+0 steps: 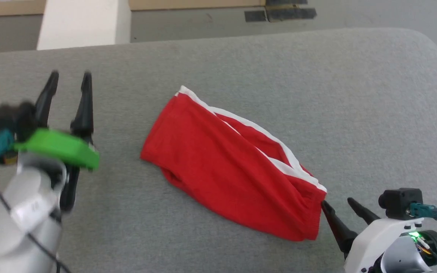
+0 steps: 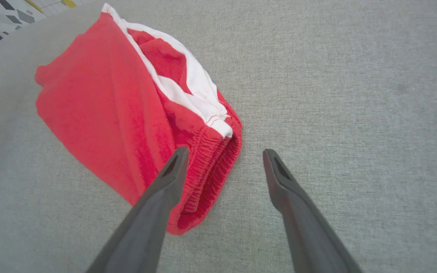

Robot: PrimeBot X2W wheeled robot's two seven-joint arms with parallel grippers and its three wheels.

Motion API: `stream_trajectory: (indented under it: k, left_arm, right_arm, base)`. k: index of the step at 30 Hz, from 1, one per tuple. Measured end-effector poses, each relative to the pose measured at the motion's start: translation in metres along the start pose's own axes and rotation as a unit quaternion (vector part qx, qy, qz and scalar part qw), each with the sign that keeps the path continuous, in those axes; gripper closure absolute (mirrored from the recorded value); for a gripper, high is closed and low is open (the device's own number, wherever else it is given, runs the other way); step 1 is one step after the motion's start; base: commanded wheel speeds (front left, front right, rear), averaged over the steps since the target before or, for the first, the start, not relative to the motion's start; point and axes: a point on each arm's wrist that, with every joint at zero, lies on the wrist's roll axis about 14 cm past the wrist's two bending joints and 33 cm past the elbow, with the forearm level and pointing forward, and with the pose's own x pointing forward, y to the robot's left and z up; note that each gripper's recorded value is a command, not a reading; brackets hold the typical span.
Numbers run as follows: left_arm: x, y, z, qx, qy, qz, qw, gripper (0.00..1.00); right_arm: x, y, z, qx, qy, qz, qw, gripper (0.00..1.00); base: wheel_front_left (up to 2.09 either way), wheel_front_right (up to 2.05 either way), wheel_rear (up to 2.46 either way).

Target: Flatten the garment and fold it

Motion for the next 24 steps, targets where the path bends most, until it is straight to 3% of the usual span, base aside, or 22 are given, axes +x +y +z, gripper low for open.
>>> stream_trajectory:
  k: [8, 19, 20, 21, 22, 24]
  left_arm:
    - [-0.072, 0.018, -0.002, -0.009, -0.002, 0.07, 0.998, 0.0]
    - [-0.105, 0.029, -0.003, -0.019, -0.001, 0.109, 0.994, 0.0]
    - [-0.106, 0.029, -0.004, -0.019, 0.001, 0.109, 0.994, 0.0]
    - [-0.107, 0.029, -0.005, -0.018, 0.003, 0.108, 0.994, 0.0]
    - [-0.107, 0.029, -0.005, -0.018, 0.004, 0.107, 0.994, 0.0]
    - [-0.108, 0.028, -0.009, -0.02, 0.009, 0.103, 0.994, 0.0]
  right_arm:
    - [0.017, 0.004, -0.022, -0.045, 0.088, 0.0, 0.995, 0.0]
    - [0.047, 0.005, -0.044, -0.072, 0.16, -0.001, 0.984, 0.0]
    - [0.048, 0.006, -0.044, -0.074, 0.164, -0.001, 0.984, 0.35]
    - [0.05, 0.006, -0.044, -0.076, 0.164, -0.001, 0.984, 0.89]
    - [0.051, 0.006, -0.044, -0.077, 0.164, -0.001, 0.983, 1.0]
    - [0.052, 0.006, -0.042, -0.08, 0.164, -0.001, 0.983, 1.0]
  base:
    - [0.0, 0.0, 0.0]
    - [0.0, 0.0, 0.0]
    - [0.0, 0.0, 0.0]
    - [0.0, 0.0, 0.0]
    - [0.0, 0.0, 0.0]
    - [0.0, 0.0, 0.0]
